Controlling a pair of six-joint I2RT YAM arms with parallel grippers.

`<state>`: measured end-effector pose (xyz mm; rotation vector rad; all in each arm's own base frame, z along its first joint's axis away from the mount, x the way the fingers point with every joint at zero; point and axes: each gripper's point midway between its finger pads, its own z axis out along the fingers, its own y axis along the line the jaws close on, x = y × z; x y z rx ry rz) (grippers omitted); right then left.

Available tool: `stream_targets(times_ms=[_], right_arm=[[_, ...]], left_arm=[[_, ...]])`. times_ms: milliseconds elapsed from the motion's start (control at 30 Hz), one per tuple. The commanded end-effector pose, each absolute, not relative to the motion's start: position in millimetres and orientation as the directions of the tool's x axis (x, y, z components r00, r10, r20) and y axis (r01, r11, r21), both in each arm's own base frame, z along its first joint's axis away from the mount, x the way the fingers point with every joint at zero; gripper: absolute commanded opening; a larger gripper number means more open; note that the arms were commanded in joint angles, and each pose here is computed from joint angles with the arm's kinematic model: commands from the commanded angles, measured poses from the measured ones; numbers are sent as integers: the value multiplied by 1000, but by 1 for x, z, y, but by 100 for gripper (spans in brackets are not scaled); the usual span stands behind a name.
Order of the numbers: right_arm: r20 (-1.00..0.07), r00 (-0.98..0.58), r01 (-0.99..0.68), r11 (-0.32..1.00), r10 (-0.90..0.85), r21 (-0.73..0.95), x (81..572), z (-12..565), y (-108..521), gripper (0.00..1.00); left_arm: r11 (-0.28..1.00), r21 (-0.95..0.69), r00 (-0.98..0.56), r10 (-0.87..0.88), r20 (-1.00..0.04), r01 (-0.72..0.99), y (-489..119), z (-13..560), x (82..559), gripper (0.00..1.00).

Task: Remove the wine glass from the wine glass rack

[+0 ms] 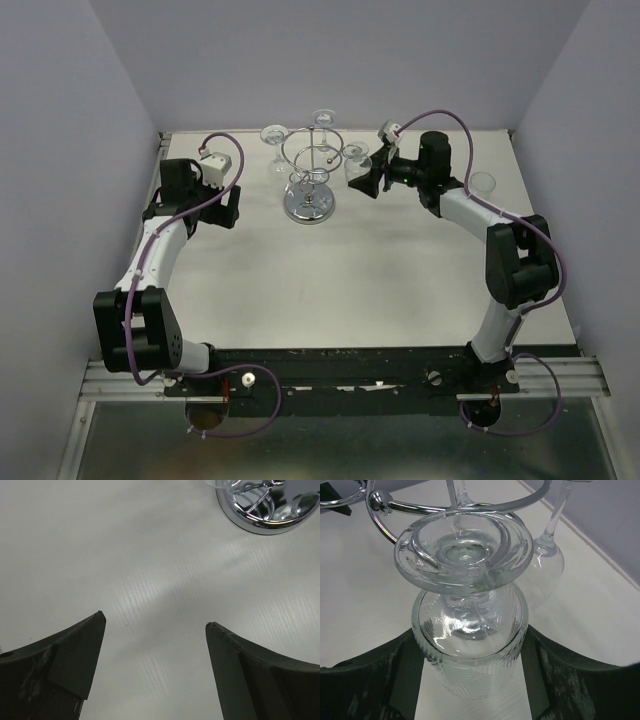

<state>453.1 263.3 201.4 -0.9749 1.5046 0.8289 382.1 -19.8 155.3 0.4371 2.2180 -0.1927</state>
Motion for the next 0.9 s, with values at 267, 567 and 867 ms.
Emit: stream_targets(times_ms=[267,567,867], right_arm=[[-994,64,-905,415,-83,-93,463,248,270,26],[-993,73,-891,441,-91,-106,456,252,263,1],[-997,50,-867,494,-54,-70,453,258,252,1]], left_arm=[[934,11,-575,230,-785,358,-18,161,389,97],[935,15,-568,227,-791,353,-18,160,388,97],[938,24,-561,227,-796,346,-16,160,382,97]])
